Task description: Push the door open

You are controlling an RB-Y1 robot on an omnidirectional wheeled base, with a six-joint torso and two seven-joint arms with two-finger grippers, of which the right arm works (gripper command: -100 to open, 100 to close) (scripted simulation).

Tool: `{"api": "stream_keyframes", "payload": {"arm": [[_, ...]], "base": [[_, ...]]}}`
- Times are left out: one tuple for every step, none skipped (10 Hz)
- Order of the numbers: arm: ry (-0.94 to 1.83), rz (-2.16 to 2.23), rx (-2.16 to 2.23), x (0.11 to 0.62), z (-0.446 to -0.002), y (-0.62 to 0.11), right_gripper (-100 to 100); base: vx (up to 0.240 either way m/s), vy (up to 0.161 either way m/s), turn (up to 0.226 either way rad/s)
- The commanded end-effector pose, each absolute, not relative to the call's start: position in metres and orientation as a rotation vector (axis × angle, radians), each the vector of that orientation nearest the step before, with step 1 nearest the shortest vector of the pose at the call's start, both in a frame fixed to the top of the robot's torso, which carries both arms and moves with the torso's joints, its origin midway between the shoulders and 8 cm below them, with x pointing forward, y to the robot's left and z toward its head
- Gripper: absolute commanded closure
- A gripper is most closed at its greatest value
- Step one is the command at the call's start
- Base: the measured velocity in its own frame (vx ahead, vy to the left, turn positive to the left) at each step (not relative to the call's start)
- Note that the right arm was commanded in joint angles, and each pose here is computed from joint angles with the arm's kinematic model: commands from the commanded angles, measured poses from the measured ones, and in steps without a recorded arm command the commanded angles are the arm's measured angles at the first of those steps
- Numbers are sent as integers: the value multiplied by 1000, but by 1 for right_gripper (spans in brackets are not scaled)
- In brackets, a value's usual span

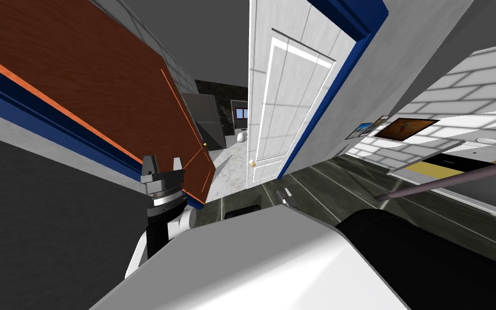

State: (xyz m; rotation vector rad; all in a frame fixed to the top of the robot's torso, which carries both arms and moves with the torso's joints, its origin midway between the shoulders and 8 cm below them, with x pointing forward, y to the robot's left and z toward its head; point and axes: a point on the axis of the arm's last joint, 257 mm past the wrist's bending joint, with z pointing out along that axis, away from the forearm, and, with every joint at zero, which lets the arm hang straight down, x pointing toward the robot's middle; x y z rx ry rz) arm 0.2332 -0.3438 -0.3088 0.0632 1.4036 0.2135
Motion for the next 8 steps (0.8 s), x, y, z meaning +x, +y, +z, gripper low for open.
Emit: {"api": "stream_keyframes", "payload": {"arm": [[1425,191,38,221,-319,-341,-100],[1433,183,30,216,-323,-340,-100],[1448,169,14,208,-330,-338,-100],[1455,163,8,204,-334,-337,-100],[1461,157,1,200,-337,-335,-100],[1475,145,-12,192,-344,-333,-100],[1481,140,-18,188,-347,-331,-100],[1488,134,-25,184,-350,-330,-100]], "base": [[145,34,20],[151,24,21],[163,33,26],[136,19,17],[106,14,14],[137,42,23],[150,28,13],[125,24,15]]}}
